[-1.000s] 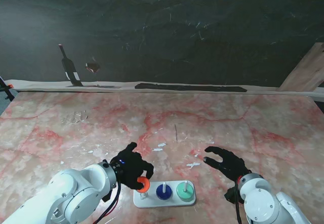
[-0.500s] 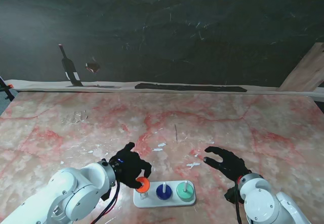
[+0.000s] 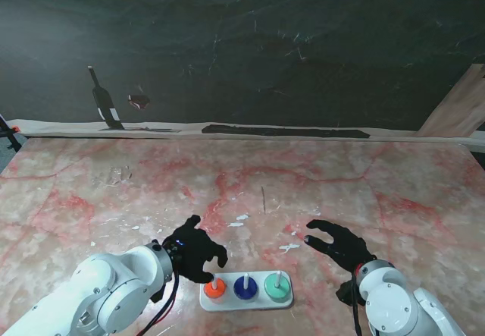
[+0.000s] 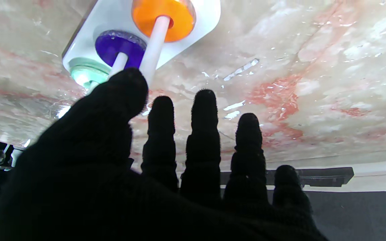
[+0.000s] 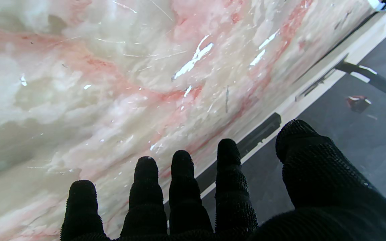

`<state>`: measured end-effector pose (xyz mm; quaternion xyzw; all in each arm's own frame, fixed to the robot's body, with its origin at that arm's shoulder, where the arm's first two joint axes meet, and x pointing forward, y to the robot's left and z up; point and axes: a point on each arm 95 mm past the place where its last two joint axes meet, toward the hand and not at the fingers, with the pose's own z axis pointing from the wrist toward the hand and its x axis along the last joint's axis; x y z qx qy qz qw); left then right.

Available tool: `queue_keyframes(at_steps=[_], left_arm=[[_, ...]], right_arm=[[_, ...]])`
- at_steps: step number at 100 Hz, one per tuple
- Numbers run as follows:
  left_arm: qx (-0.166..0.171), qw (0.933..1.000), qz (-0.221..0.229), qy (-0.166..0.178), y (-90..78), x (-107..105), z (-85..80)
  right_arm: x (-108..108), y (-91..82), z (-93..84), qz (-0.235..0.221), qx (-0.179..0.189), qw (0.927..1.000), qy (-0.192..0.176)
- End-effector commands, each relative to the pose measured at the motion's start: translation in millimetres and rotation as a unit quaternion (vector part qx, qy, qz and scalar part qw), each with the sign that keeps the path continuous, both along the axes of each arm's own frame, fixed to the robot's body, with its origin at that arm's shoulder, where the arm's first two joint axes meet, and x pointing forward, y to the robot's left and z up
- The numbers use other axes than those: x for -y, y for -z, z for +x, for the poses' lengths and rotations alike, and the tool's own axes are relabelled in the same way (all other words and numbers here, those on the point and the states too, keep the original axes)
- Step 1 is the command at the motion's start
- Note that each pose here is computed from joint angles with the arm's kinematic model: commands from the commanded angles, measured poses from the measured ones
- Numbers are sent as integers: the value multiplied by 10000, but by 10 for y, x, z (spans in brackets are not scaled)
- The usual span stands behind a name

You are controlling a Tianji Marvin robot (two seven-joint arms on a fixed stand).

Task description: Move the three rings of the Hanoi Tower from the left rod to the right rod

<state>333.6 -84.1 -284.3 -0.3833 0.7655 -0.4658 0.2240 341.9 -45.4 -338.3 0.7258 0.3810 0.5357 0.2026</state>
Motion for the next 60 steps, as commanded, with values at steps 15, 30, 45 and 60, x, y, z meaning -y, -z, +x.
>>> queue_keyframes(at_steps=[15, 30, 45, 60], left_arm=[[-70, 9999, -66, -92, 44, -18, -20], [-11, 9995, -271, -187, 62, -8, -47], [76, 9984, -520, -229, 81, 28, -94], [121, 9968, -754, -219, 120, 95, -152]], right_arm=[[-25, 22, -16, 5, -27, 10000, -50], [-32, 21, -6, -16, -6, 10000, -84], [-43, 18, 2, -34, 18, 9999, -122], [-52, 7, 2, -65, 79, 9998, -147]])
